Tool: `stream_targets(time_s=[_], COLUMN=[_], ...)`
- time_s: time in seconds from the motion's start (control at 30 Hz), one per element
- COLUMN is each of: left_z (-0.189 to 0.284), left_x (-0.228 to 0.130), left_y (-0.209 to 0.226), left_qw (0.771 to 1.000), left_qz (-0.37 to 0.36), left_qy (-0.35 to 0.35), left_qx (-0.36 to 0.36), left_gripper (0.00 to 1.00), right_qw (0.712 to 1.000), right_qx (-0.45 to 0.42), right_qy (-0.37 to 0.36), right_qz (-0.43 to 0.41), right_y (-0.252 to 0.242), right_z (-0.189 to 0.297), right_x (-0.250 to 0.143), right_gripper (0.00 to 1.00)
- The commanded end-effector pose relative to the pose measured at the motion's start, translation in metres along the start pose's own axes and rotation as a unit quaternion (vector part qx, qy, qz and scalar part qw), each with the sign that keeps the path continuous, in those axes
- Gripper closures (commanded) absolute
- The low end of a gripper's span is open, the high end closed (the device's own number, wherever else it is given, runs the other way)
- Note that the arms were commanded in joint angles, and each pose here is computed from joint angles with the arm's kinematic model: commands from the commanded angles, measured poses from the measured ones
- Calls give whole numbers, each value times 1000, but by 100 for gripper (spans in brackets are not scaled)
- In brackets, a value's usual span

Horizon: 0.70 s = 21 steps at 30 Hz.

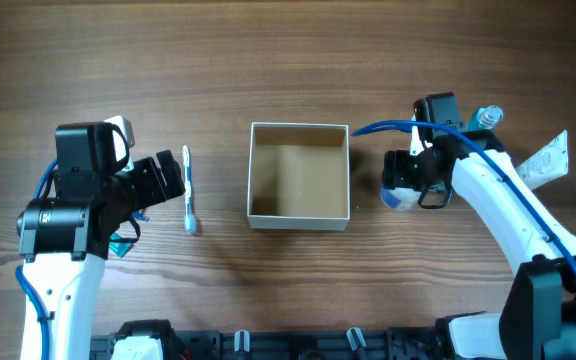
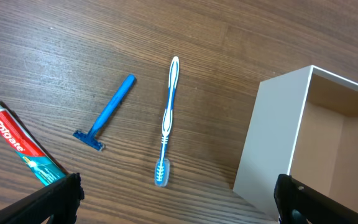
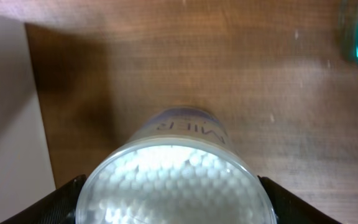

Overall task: Pack container
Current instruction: 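Carry the tub with the right gripper and place it in the box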

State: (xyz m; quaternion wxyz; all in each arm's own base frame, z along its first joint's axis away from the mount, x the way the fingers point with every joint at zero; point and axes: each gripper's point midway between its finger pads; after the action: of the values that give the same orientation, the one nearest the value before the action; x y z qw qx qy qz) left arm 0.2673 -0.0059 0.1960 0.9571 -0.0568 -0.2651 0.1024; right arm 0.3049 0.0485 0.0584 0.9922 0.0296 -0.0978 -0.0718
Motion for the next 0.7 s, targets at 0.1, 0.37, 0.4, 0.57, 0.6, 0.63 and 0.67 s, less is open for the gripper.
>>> stream_targets(time_s=[0.1,0.37,0.4,0.57,0.6,0.63,0.67], left_z=[5,5,5,5,5,5,5], left_x=[6,6,5,4,2,2,2], left_y=[-1,-1,0,0,0,0,0], left_qw=[1000,1000,1000,1000,1000,1000,1000], left_qz=[2,2,2,2,2,2,2], left_qy=[-10,-10,-9,-5,-3,-3,-3], left_qx=[3,3,4,4,5,5,5], left_gripper=[0,0,0,0,0,0,0], right_qw=[999,970,965,965,967,968,969], right_qx=[2,91,102,105,102,99,93], right_qy=[-34,-163,-171,-133,-113,-95,-81], right_qz=[4,155,170,201,205,210,213], right_y=[10,150,166,224,230,238,242], right_z=[86,207,207,142,123,102,84], right_x=[31,30,29,32,31,30,28], right_gripper=[96,96,96,96,96,96,96])
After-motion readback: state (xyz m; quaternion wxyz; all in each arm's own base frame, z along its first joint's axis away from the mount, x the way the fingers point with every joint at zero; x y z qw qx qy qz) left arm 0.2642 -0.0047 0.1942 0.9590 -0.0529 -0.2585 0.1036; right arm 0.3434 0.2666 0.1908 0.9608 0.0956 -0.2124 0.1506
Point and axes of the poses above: each gripper's point midway between its finger pads, its own z axis back along the fingers, its own y axis along the line the jaws close on, x = y × z, and after that the axes turned 5 degrees about -z, right-handed
